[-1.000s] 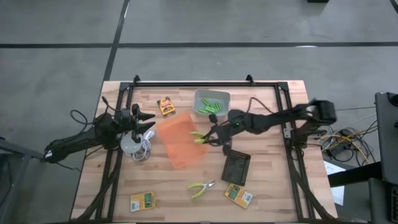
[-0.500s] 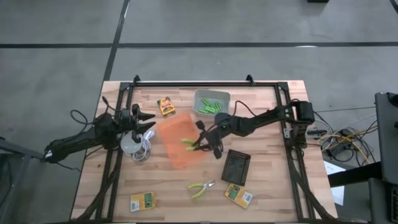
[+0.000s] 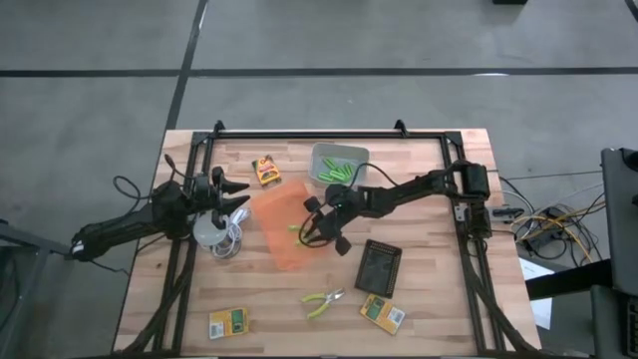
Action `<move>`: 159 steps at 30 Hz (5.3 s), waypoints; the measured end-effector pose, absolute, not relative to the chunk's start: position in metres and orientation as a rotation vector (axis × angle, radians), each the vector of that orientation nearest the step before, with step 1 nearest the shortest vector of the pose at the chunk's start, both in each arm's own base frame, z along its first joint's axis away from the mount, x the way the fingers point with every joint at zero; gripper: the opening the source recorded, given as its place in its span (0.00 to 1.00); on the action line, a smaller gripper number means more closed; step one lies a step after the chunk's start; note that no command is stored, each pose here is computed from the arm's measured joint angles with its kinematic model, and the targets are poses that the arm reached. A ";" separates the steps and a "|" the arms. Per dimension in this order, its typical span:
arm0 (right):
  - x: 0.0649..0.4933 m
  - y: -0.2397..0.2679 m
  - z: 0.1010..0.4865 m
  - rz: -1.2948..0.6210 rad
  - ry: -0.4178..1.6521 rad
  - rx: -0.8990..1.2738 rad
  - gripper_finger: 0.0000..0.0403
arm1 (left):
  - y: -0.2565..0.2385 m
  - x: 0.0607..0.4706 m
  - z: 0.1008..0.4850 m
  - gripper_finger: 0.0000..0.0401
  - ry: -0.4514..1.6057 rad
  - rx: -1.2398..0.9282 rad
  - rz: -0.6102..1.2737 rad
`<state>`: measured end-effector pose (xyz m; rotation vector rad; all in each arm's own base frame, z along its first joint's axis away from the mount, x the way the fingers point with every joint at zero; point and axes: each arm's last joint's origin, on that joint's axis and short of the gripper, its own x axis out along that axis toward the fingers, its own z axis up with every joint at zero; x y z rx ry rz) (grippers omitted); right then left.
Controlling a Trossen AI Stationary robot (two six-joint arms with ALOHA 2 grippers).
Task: Pick & Place School Supplies
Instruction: Put the green hole puncher into the orange bin
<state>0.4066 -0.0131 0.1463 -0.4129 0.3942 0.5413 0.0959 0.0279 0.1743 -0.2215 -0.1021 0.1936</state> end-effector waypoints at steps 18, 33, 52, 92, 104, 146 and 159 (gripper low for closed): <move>0.390 -0.015 0.138 0.499 0.778 -0.255 0.15 | 0.028 0.096 0.174 0.47 -0.098 -0.222 0.194; 0.390 -0.016 0.138 0.430 0.801 -0.272 0.20 | 0.028 0.096 0.174 0.47 -0.100 -0.222 0.194; 0.399 -0.017 0.225 0.338 0.300 -0.275 0.33 | 0.028 0.096 0.174 0.47 -0.095 -0.223 0.195; 0.289 0.109 0.249 0.188 0.285 -0.228 0.37 | 0.028 0.096 0.172 0.47 -0.074 -0.228 0.198; 0.300 0.171 0.201 0.034 0.183 -0.212 0.36 | 0.028 0.096 0.171 0.47 -0.072 -0.228 0.198; 0.294 0.239 0.128 0.238 0.315 -0.308 0.41 | 0.028 0.096 0.169 0.47 -0.049 -0.233 0.200; 0.330 0.248 0.123 0.234 0.339 -0.276 0.41 | 0.028 0.096 0.169 0.47 -0.046 -0.234 0.201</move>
